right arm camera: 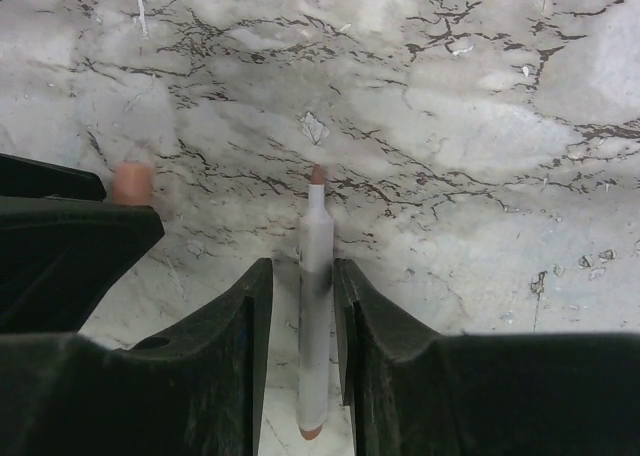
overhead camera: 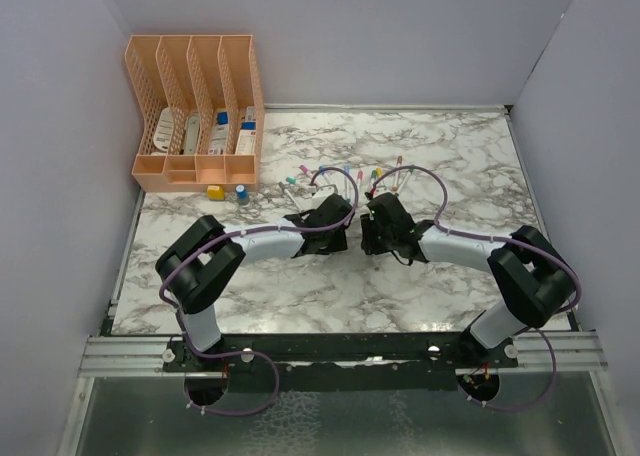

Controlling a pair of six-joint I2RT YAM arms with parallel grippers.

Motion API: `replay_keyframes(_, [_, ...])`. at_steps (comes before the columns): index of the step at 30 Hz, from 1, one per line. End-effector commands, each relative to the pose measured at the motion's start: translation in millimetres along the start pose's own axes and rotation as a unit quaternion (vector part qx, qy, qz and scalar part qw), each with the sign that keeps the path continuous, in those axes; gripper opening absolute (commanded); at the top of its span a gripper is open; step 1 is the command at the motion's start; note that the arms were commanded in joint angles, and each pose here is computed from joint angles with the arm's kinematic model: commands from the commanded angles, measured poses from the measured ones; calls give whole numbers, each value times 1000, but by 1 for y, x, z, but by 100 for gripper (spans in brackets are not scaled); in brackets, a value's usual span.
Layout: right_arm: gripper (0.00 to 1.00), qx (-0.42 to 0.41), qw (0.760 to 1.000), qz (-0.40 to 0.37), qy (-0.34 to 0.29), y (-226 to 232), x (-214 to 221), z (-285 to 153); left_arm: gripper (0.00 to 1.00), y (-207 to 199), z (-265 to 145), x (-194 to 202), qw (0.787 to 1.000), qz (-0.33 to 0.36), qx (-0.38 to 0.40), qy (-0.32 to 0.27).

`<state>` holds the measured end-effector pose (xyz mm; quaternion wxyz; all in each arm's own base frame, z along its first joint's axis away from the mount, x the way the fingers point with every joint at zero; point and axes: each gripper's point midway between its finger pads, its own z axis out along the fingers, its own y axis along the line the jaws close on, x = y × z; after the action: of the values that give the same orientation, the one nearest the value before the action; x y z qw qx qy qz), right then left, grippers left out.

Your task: Open the pen caps

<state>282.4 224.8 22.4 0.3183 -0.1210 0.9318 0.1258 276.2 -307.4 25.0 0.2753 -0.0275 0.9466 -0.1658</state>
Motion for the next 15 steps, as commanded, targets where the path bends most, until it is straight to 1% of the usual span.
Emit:
replay_keyframes(1, [32, -5, 1000, 10, 6, 0, 4, 4, 40, 12, -2, 10, 1000, 3, -22, 11])
replay_keyframes(3, [35, -6, 1000, 11, 2, 0, 1, 2, 45, 10, -5, 7, 1000, 1, -17, 7])
replay_keyframes(6, [36, -9, 1000, 12, -9, 1, -8, -2, 47, 5, -12, -2, 1000, 1, -12, -5])
replay_keyframes(8, [40, -11, 1000, 11, -19, 2, -16, -6, 51, 6, -16, -9, 1000, 2, -16, -16])
replay_keyframes(10, [41, -15, 999, 6, -31, 4, -26, -10, 52, 2, -30, -25, 999, -1, -11, -39])
replay_keyframes(11, [44, -18, 999, 1, -38, 6, -32, -12, 55, 3, -35, -31, 999, -2, -13, -48])
replay_keyframes(13, [50, -26, 998, -13, -55, 11, -47, -16, 56, 8, -46, -44, 998, -7, -17, -66])
replay_keyframes(15, [53, -39, 996, -30, -70, 18, -62, -18, 65, 17, -58, -58, 996, -19, -21, -88])
